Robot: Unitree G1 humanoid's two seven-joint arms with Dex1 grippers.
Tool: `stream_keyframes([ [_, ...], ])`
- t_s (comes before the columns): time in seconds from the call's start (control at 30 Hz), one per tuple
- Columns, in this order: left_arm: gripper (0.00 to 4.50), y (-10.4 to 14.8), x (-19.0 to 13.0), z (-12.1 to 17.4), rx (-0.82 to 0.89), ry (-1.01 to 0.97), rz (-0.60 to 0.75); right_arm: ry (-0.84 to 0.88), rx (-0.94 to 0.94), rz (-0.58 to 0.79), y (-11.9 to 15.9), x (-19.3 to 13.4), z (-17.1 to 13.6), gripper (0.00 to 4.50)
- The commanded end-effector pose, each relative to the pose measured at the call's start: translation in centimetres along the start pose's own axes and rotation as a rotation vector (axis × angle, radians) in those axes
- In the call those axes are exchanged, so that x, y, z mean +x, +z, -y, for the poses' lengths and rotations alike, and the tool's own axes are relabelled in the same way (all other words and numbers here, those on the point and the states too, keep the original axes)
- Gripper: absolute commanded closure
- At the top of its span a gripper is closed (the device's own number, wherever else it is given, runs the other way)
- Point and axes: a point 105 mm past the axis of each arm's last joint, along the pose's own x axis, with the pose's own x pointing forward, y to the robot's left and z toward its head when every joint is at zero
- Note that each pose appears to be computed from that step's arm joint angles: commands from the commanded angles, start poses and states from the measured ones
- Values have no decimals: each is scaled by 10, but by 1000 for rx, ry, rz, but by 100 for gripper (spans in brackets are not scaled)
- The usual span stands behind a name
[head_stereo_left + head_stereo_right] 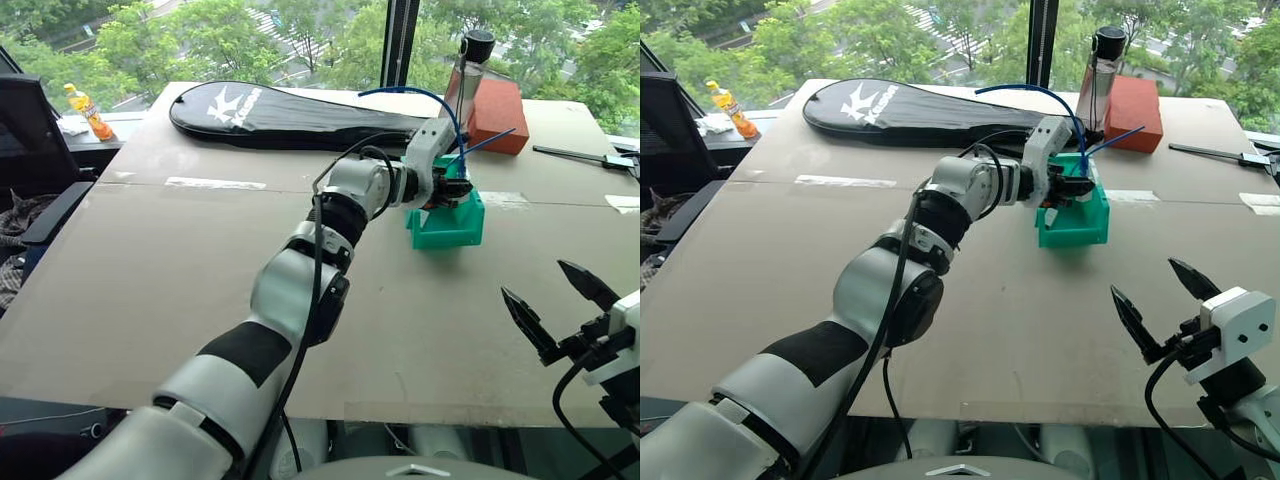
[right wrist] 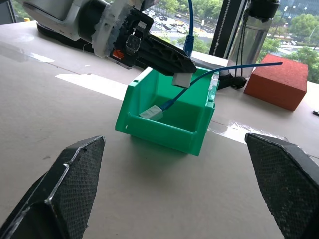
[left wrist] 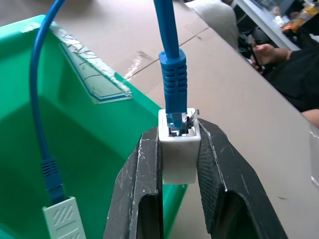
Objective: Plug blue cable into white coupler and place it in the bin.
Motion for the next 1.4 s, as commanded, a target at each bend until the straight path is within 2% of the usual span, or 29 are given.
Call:
stream_keyframes([
  [0.03,415,10,3,-4,21,78,37,-21,-52,55,16,-1,1,6],
  [0.07,415,9,3,-7,29,107,35,-24,-55,57,16,-1,1,6],
  [0.27,115,17,-1,-7,-19,95,54,-7,-44,55,15,3,-5,0],
  [0.3,77,20,-6,-9,-28,81,49,-6,-43,55,15,5,-5,0],
  [0.53,77,34,-52,-13,-74,-62,18,28,-41,55,13,10,-2,0],
  [0.67,77,34,-88,-14,79,-86,132,70,-33,63,15,15,0,0],
  [0.73,77,34,-108,-12,204,-91,298,94,-33,61,15,18,3,0],
  [0.93,77,-30,-163,-24,339,-44,356,173,-21,16,14,25,11,0],
  [1.0,77,-55,-178,-30,289,-3,354,200,-22,-6,13,25,14,0],
  [1.1,77,-106,-209,-50,282,124,340,254,-19,-56,9,23,18,0],
  [1.2,77,-127,-222,-49,301,161,323,278,-15,-86,6,20,22,0],
  [1.3,77,-167,-249,-48,258,240,263,281,-13,-155,-3,9,34,0],
  [1.4,77,-176,-263,-45,244,284,257,283,-2,-200,-9,-2,40,0],
])
